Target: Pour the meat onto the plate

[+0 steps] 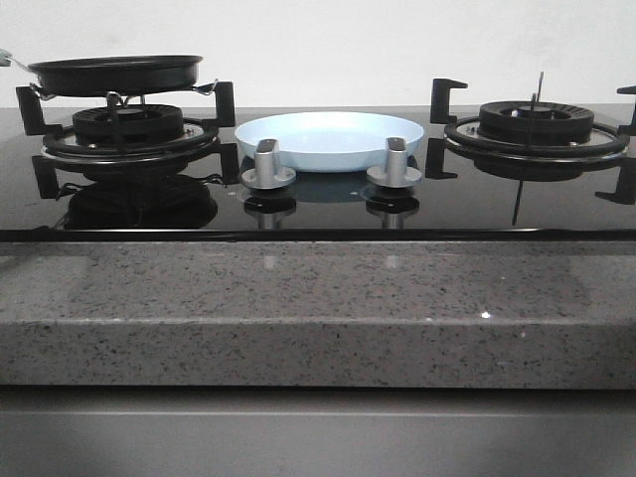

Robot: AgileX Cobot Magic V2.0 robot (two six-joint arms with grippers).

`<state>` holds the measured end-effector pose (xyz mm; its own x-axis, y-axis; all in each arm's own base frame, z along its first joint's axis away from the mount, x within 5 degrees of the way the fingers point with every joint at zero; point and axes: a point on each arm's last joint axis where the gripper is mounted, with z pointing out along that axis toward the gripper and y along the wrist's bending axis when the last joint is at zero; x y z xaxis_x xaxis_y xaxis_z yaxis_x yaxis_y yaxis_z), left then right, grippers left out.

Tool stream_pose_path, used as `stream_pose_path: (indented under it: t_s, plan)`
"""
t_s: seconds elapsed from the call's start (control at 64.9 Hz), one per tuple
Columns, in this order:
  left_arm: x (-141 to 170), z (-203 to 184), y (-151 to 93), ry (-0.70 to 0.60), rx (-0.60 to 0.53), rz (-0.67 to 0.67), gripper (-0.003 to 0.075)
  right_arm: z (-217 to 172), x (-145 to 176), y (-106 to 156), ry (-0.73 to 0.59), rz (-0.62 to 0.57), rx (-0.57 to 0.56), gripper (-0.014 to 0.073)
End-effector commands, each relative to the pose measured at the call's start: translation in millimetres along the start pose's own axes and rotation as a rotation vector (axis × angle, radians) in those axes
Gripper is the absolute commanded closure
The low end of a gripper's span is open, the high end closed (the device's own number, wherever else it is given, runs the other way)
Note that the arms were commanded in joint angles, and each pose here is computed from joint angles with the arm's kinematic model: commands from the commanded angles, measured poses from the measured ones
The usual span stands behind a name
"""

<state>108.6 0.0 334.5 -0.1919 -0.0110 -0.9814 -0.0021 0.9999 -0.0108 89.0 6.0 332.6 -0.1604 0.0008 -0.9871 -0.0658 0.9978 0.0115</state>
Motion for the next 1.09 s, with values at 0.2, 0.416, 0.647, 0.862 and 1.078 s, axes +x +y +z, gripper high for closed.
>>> stream_pose_path:
  t_s: [0.2, 0.416, 0.647, 0.862, 1.078]
  plan:
    - [-18.4, -2.2, -0.4, -0.102, 0.004, -0.018, 0.0171, 31.7, -18.2, 2.7, 0.013, 0.149, -0.035, 0.0078]
    - [-18.4, -2.2, -0.4, -0.102, 0.004, -0.018, 0.0228, 83.3, -40.8, 7.2, 0.218, 0.175, -0.065, 0.0078]
    - [-18.4, -2.2, -0.4, -0.102, 0.004, -0.018, 0.0276, 153.5, -64.1, 30.3, 0.417, 0.186, -0.167, 0.0078]
    - [-18.4, -2.2, -0.4, -0.102, 0.004, -0.018, 0.0283, 216.8, -73.7, 60.6, 0.565, 0.146, -0.253, 0.0078]
    - [-18.2, -2.2, -0.4, -0.099, 0.004, -0.018, 0.0283, 276.1, -82.9, 75.9, 0.704, 0.143, -0.306, 0.0078]
